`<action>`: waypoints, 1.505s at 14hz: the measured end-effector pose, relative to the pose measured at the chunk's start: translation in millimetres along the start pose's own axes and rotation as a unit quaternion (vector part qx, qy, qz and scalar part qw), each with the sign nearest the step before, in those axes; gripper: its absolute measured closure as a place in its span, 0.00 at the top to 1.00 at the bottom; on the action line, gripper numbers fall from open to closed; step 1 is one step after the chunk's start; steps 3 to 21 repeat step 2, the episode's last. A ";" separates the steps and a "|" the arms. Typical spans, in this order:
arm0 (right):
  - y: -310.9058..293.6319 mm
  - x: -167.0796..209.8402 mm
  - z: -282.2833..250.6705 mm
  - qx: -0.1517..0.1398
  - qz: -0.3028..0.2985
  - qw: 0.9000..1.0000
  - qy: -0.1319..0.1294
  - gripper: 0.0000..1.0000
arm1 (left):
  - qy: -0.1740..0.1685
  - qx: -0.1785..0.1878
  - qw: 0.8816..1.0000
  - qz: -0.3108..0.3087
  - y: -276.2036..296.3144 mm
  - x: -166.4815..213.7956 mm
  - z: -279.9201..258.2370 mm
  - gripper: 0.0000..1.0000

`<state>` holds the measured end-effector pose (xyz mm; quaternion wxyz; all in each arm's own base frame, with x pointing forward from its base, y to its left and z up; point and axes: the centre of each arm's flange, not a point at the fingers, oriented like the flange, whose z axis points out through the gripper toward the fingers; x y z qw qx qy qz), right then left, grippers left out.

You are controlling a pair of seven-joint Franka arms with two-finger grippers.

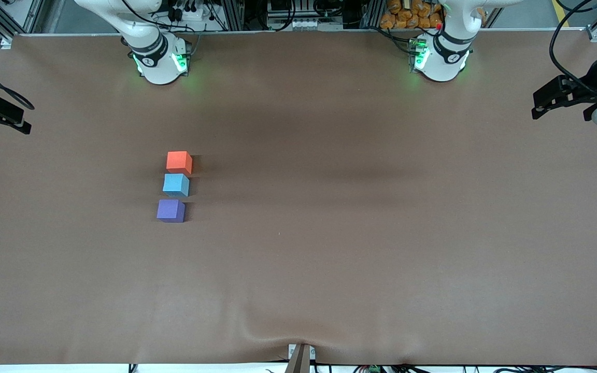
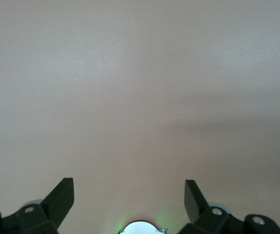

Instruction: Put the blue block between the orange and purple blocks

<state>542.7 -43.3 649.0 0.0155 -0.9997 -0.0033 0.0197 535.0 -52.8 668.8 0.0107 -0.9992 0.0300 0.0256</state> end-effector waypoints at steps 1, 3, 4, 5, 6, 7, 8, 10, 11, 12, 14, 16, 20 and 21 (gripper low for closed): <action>0.0 0.0 0.1 0.000 0.000 1.000 0.000 1.00 | -0.001 0.000 1.000 0.001 1.0 -0.1 0.7 1.00; 0.0 0.0 0.1 0.000 0.000 1.000 0.000 1.00 | -0.003 0.000 1.000 0.002 2.6 -0.4 1.3 1.00; 0.0 0.0 0.1 0.000 0.000 1.000 0.000 1.00 | -0.003 0.000 1.000 0.002 2.6 -0.4 1.3 1.00; 0.0 0.0 0.1 0.000 0.000 1.000 0.000 1.00 | -0.003 0.000 1.000 0.002 2.6 -0.4 1.3 1.00; 0.0 0.0 0.1 0.000 0.000 1.000 0.000 1.00 | -0.003 0.000 1.000 0.002 2.6 -0.4 1.3 1.00; 0.0 0.0 0.1 0.000 0.000 1.000 0.000 1.00 | -0.003 0.000 1.000 0.002 2.6 -0.4 1.3 1.00; 0.0 0.0 0.1 0.000 0.000 1.000 0.000 1.00 | -0.003 0.000 1.000 0.002 2.6 -0.4 1.3 1.00; 0.0 0.0 0.1 0.000 0.000 1.000 0.000 1.00 | -0.003 0.000 1.000 0.002 2.6 -0.4 1.3 1.00; 0.0 0.0 0.1 0.000 0.000 1.000 0.000 1.00 | -0.003 0.000 1.000 0.002 2.6 -0.4 1.3 1.00; 0.0 0.0 0.1 0.000 0.000 1.000 0.000 1.00 | -0.003 0.000 1.000 0.002 2.6 -0.4 1.3 1.00; 0.0 0.0 0.1 0.000 0.000 1.000 0.000 1.00 | -0.003 0.000 1.000 0.002 2.6 -0.4 1.3 1.00; 0.0 0.0 0.1 0.000 0.000 1.000 0.000 1.00 | -0.003 0.000 1.000 0.002 2.6 -0.4 1.3 1.00; 0.0 0.0 0.1 0.000 0.000 1.000 0.000 1.00 | -0.003 0.000 1.000 0.002 2.6 -0.4 1.3 1.00; 0.0 0.0 0.1 0.000 0.000 1.000 0.000 1.00 | -0.003 0.000 1.000 0.002 2.6 -0.4 1.3 1.00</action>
